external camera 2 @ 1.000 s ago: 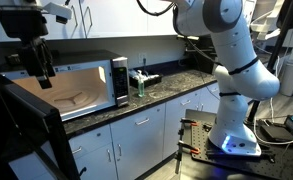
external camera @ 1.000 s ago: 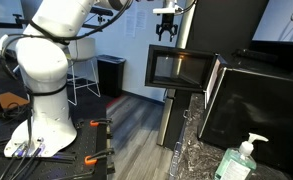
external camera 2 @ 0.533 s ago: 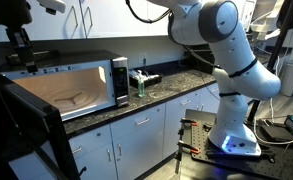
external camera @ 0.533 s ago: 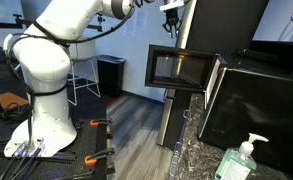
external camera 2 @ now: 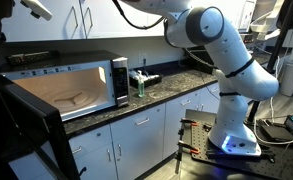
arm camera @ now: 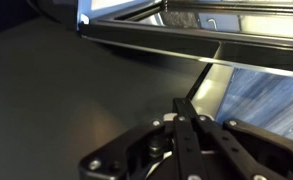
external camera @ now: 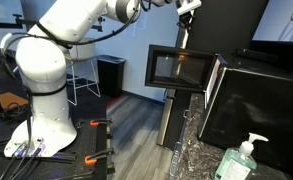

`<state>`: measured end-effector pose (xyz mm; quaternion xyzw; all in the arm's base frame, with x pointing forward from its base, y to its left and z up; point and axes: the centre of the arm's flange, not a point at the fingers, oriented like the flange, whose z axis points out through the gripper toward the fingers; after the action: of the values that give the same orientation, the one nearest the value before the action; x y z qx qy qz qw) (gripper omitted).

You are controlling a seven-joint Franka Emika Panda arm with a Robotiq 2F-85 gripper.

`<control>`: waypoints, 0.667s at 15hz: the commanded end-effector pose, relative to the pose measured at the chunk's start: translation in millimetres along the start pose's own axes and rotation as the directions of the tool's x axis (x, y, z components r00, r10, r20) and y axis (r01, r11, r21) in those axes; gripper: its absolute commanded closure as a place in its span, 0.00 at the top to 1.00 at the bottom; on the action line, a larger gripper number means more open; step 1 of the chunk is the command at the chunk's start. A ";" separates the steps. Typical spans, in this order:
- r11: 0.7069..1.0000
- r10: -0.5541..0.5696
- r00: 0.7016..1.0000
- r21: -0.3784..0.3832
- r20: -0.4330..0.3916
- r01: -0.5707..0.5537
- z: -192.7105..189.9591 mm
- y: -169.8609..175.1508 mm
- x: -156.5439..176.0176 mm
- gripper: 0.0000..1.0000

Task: Close the microwave door

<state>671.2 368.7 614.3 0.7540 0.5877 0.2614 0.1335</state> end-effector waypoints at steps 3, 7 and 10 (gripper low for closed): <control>0.989 -0.044 0.962 0.127 -0.269 0.080 66.9 17.4 -26.7 0.00; 0.946 -0.026 0.942 0.296 -0.336 0.131 96.2 11.3 -24.4 0.00; 0.899 -0.027 0.960 0.414 -0.279 0.145 99.1 -9.7 -12.4 0.00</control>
<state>716.0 351.6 515.9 0.6965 0.6635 0.2617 -0.0778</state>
